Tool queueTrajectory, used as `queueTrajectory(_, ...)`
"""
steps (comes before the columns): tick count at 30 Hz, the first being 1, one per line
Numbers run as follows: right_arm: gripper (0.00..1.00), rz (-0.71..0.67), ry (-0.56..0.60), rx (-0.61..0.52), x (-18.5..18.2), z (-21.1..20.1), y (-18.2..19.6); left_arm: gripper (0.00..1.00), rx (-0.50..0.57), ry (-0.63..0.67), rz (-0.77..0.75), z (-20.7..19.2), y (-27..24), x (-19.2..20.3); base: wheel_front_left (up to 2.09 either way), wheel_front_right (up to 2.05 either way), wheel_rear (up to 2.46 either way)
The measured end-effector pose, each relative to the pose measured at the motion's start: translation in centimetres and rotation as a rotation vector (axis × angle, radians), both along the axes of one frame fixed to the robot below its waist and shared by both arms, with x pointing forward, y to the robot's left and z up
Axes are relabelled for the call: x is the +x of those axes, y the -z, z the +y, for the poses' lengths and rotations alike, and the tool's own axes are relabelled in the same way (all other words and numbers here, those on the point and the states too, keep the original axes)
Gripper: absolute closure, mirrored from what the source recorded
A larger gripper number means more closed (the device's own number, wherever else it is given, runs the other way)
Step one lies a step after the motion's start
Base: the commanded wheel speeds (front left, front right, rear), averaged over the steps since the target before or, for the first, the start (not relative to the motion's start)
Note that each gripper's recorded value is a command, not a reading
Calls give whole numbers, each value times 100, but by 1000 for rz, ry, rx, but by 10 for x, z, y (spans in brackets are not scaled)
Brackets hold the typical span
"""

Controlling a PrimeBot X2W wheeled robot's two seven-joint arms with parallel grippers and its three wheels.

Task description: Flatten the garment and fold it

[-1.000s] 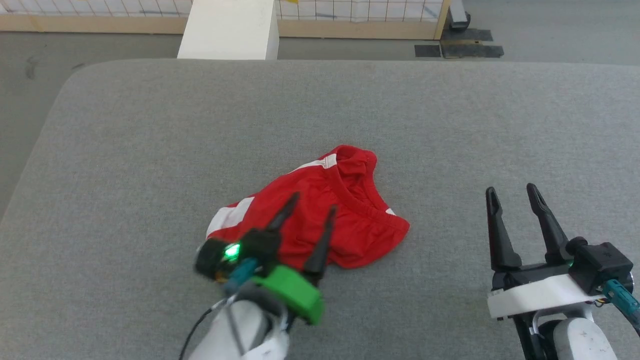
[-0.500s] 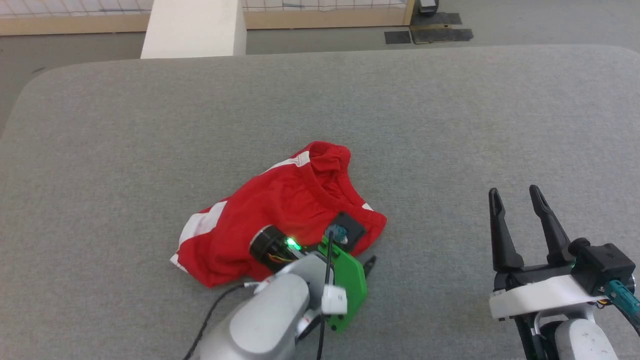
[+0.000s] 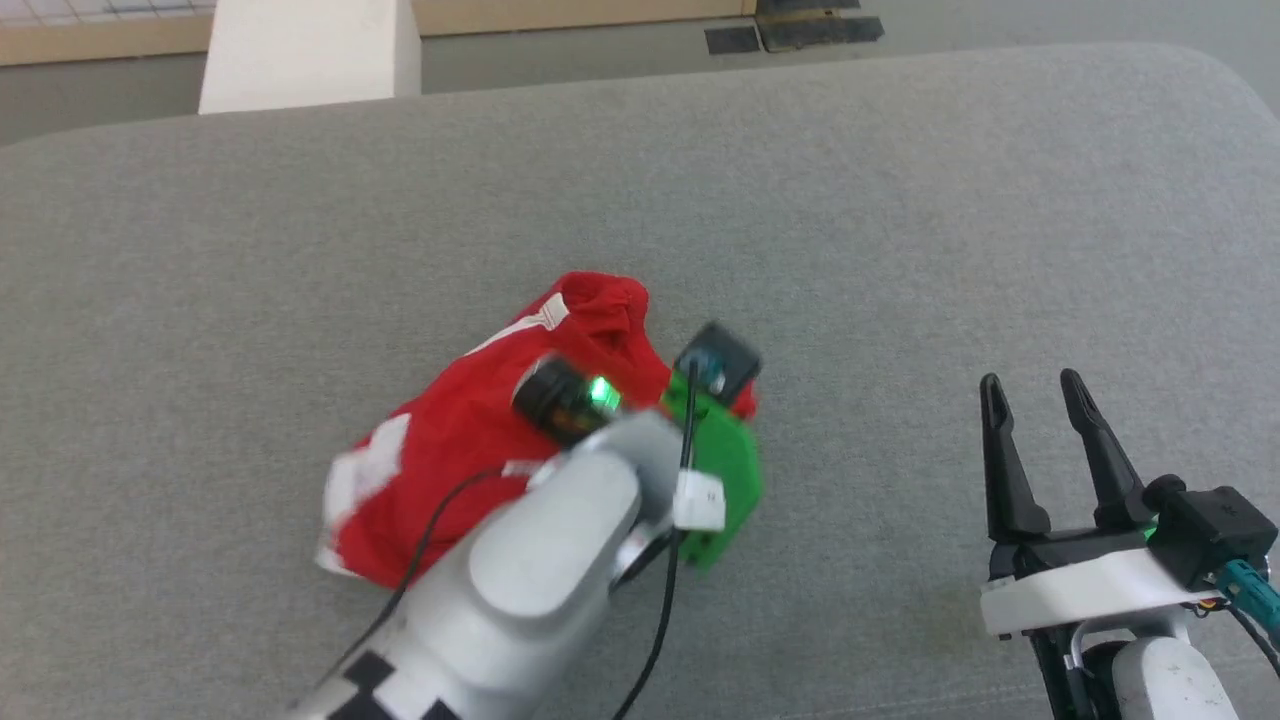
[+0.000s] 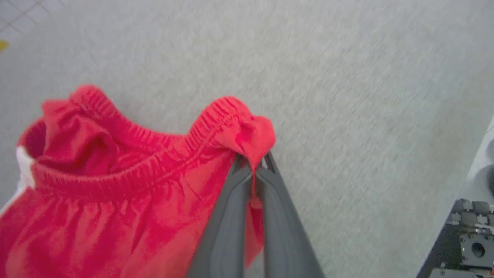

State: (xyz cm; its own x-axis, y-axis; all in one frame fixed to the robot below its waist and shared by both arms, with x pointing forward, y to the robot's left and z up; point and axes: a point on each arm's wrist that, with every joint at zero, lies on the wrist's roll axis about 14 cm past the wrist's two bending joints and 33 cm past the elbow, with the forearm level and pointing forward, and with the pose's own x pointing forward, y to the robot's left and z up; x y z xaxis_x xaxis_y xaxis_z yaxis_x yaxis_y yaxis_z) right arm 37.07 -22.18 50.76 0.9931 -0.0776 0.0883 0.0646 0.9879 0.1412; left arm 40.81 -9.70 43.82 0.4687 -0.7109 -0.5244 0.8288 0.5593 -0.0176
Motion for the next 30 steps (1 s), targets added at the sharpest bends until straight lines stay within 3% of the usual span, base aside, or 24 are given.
queueTrajectory(7,0,14,19,-2,-3,-6,4,100,-514,71,-279,-53,-150,21,0,0,0)
queueTrajectory(11,0,7,19,0,-4,-6,2,100,-800,19,-396,-48,-231,24,0,0,0)
queueTrajectory(13,0,0,19,0,-5,-6,-1,100,-867,-53,-429,-37,-250,33,0,0,0)
queueTrajectory(17,0,-15,15,1,-3,-5,-5,100,-819,-245,-420,-9,-232,61,0,0,0)
queueTrajectory(21,0,-22,-4,2,0,1,-7,100,-643,-432,-310,32,-154,79,0,0,0)
queueTrajectory(25,0,-28,-29,4,4,9,-8,100,-457,-626,-177,89,-67,78,0,0,0)
queueTrajectory(30,0,-34,-56,2,6,18,-10,100,-316,-828,-47,150,3,57,0,0,0)
